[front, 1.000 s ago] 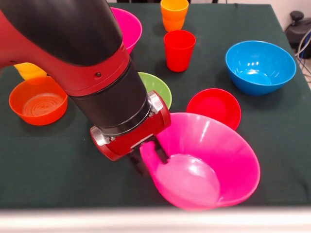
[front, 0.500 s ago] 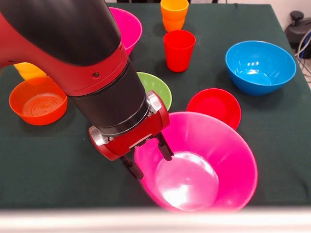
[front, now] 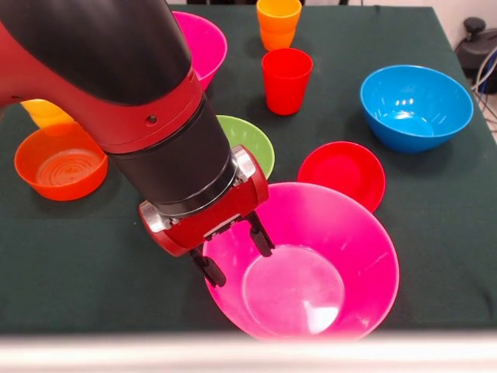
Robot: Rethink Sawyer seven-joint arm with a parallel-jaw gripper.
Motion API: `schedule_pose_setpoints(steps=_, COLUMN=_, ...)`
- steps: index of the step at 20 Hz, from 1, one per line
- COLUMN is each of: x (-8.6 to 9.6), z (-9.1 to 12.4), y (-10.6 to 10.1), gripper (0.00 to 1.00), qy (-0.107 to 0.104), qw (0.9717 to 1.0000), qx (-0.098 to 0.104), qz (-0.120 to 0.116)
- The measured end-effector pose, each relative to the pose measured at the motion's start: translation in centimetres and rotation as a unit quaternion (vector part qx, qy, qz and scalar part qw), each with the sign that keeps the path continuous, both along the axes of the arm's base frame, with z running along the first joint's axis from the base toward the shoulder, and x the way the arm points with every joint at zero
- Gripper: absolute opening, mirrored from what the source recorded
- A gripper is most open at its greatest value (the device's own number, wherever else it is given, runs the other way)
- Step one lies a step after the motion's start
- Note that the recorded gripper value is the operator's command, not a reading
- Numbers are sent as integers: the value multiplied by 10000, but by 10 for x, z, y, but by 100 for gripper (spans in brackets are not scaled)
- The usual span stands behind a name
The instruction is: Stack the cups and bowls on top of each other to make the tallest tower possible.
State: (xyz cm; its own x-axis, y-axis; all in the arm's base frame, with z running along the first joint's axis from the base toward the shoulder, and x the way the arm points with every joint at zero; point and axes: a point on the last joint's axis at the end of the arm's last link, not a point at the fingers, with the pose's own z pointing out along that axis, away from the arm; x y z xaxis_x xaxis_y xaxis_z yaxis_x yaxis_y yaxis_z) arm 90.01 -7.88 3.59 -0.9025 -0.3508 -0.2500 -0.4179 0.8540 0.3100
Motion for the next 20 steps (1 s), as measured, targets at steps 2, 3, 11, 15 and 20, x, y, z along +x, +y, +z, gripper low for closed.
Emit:
schedule_pose_setpoints(steps=2, x=-1, z=4, y=-1, gripper=100, qy=7, qw=10000, qx=-38, qz=41)
schedule_pose_setpoints(steps=3, x=-2, z=6, y=-1, gripper=100, qy=14, qw=10000, qx=-65, qz=70)
schedule_pose_setpoints(steps=11, x=-1, z=59, y=-8, gripper=100, qy=-91, qw=9978, qx=-562, qz=349)
schedule_pose_setpoints(steps=15, x=-4, z=89, y=-15, gripper=100, qy=-113, qw=9950, qx=-877, qz=465)
schedule_pose_setpoints(steps=20, x=-15, z=104, y=-12, gripper=100, qy=-8, qw=9930, qx=-993, qz=636)
